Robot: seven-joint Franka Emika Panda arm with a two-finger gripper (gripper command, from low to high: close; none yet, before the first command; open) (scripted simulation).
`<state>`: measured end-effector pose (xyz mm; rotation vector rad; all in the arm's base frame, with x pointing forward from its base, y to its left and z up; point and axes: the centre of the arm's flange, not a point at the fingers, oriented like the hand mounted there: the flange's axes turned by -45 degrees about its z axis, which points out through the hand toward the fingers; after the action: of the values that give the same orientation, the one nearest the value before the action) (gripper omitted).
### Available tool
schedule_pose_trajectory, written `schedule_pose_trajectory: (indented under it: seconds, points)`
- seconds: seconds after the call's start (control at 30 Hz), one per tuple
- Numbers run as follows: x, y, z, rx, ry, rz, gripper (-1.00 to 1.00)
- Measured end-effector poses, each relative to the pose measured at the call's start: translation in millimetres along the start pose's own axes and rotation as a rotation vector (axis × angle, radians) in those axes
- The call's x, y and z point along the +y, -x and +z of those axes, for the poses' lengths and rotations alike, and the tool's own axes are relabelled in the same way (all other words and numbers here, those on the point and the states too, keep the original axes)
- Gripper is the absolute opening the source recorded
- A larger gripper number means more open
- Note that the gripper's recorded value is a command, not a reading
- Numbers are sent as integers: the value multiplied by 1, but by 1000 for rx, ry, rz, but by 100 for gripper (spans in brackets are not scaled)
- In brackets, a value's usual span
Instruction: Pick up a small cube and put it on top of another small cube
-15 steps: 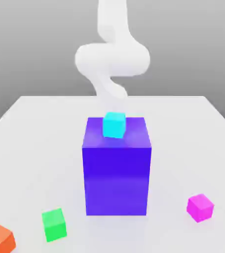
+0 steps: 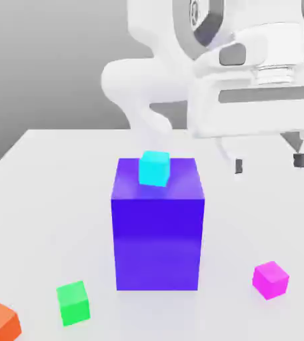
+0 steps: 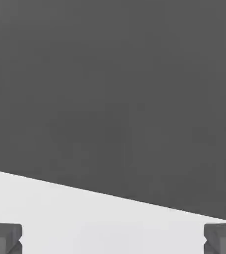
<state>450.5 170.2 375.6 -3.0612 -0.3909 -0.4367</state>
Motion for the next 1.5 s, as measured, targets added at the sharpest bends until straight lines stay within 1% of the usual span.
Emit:
schedule_pose_trajectory:
  seconds: [0.17, 0.3, 0.47, 0.5, 0.73, 0.9, 0.97, 1.07, 1.2, 1.3, 1.4, 1.5]
  points:
    - [-56, 47, 89, -146, -23, -95, 0]
    - [-82, 95, 150, -257, -31, -141, 0]
    - [-88, 119, 208, -280, -34, -150, 0]
    - [-88, 122, 217, -280, -33, -151, -100]
    - [-88, 123, 218, -280, -33, -151, -100]
    - [-88, 108, 170, -279, -32, -152, -100]
    - [-56, 96, 161, -281, -17, -87, -100]
    - [20, 79, 155, -284, 15, 68, -100]
    - [120, 77, 143, -285, 47, 272, -100]
    - [198, 91, 129, -283, 67, 436, -100]
    - [286, 125, 110, -277, 84, 636, -100]
    - [299, 137, 132, -274, 83, 664, -100]
